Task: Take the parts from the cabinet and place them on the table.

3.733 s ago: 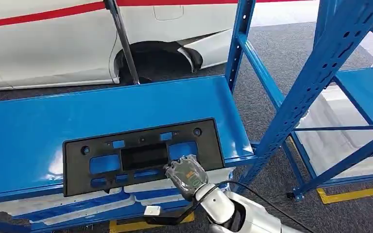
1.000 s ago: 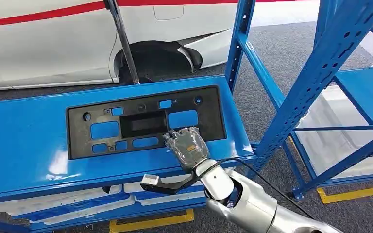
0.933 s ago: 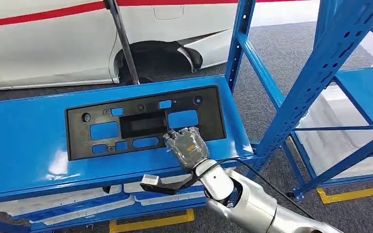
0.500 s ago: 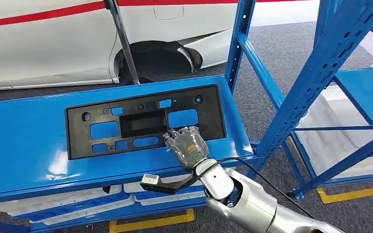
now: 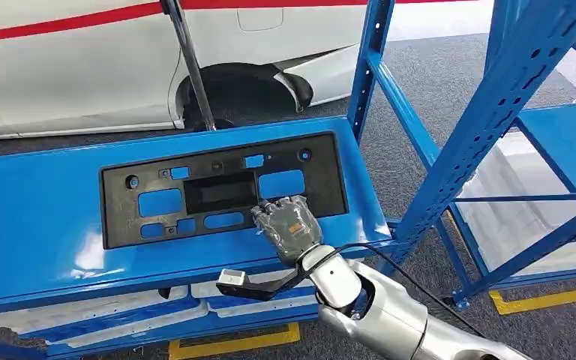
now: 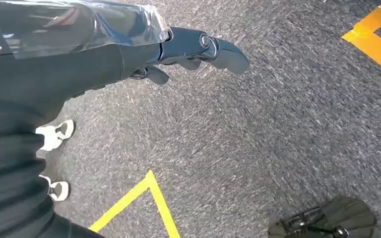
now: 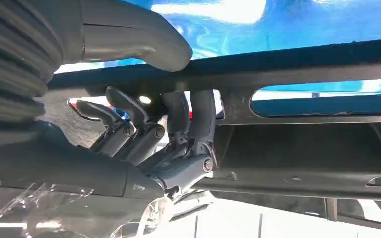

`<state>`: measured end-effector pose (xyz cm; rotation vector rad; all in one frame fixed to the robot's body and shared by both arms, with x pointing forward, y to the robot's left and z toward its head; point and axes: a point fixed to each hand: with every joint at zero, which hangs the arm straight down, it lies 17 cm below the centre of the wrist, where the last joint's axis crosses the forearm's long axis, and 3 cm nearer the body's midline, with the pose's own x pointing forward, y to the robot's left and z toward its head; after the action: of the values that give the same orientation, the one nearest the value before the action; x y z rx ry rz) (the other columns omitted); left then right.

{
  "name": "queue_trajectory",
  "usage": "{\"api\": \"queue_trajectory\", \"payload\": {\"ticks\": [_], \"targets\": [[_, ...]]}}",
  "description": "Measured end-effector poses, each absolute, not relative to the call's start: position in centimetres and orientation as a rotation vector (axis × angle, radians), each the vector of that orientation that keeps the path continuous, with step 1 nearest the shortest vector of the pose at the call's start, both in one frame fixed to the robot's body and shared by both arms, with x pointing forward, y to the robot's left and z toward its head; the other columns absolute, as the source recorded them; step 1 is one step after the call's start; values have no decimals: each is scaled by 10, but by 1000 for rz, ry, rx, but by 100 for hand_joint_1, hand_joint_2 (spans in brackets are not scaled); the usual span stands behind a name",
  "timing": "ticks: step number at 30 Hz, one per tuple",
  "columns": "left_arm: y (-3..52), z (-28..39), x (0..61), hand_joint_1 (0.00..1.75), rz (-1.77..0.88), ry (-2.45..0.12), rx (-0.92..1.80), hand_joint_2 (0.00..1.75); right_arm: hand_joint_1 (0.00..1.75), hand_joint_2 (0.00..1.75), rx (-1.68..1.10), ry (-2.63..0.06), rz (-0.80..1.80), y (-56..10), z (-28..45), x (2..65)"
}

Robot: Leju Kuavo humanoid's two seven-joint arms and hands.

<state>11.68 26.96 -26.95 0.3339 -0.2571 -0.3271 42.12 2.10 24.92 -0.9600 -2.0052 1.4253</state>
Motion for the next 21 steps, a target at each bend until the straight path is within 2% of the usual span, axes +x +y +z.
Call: {"api": "queue_trajectory", "payload": {"ticks": [21], "targets": [[267,-268,126,0,-328,-265,323,175,175,175,-991,-2032,1425,18,261,423]]}}
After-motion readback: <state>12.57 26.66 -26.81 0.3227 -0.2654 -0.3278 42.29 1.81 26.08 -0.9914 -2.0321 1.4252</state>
